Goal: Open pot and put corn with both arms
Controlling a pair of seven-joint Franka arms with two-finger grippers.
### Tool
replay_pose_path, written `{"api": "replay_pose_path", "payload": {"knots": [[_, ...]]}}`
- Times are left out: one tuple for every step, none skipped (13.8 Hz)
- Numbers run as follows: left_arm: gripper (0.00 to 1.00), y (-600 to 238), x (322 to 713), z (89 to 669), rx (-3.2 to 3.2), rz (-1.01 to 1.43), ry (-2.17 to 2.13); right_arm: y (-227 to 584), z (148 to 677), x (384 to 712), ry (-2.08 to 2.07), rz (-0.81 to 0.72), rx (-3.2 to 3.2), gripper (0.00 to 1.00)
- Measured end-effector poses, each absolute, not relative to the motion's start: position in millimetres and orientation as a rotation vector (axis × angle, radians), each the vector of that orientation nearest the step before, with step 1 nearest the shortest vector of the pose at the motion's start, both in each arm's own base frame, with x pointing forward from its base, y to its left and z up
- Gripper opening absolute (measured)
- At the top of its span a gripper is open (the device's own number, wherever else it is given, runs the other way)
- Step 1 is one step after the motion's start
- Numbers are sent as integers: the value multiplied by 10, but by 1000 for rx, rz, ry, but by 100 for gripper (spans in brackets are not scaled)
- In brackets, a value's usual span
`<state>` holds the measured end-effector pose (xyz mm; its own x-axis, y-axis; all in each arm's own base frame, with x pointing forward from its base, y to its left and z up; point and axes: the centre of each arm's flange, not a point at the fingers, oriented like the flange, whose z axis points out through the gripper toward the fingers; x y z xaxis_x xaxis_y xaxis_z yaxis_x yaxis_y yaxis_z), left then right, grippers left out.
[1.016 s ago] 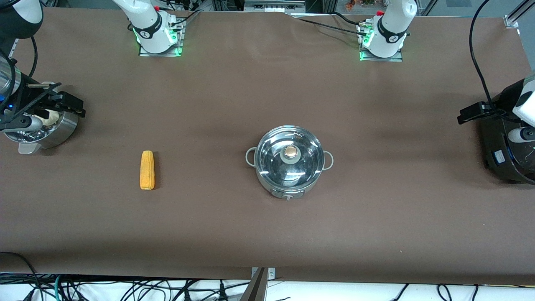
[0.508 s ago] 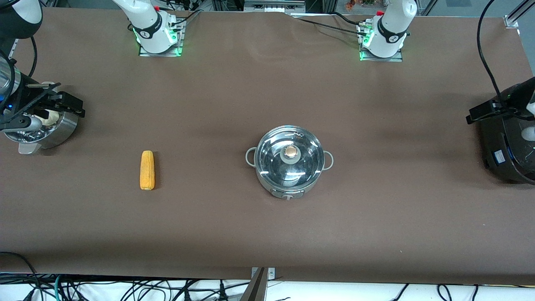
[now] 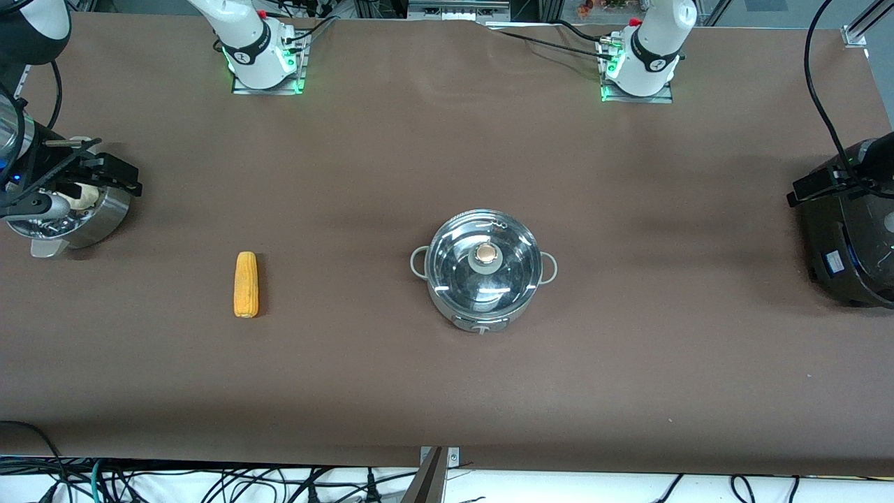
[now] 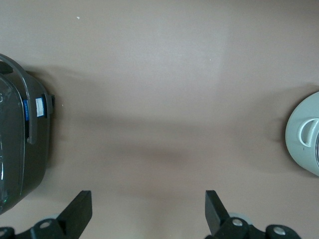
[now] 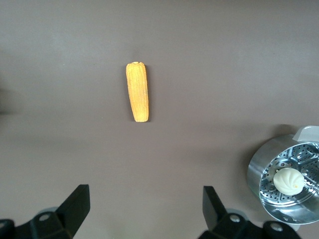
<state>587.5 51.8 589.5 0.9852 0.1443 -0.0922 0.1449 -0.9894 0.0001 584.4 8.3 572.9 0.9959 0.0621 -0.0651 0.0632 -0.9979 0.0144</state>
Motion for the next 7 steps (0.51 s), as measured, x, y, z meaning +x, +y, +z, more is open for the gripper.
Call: {"api": "replay_pose_path", "payload": {"knots": [[100,526,5874,5895,3123,-145,230,83,5730,5845,98,-100,3122,100],[100,527,5874,5895,3123,-145,230,83,5730,5845,98,-100,3122,100],[100,528,5873,5897,3123,-144,230,83,5730,5845,98,-100,3122,100],[100,527,5872,5899,3123,-144,230,83,5730,5845,98,-100,3122,100],[100,528,5871,5901,3123,-143,230,83,5730,5845,98,-99,3122,100],[100,531,5870,5902,3123,-143,231,83,5730,5845,98,-99,3122,100],[100,533,5870,5903,3123,-143,231,83,5730,5845,98,-99,3122,100]]}}
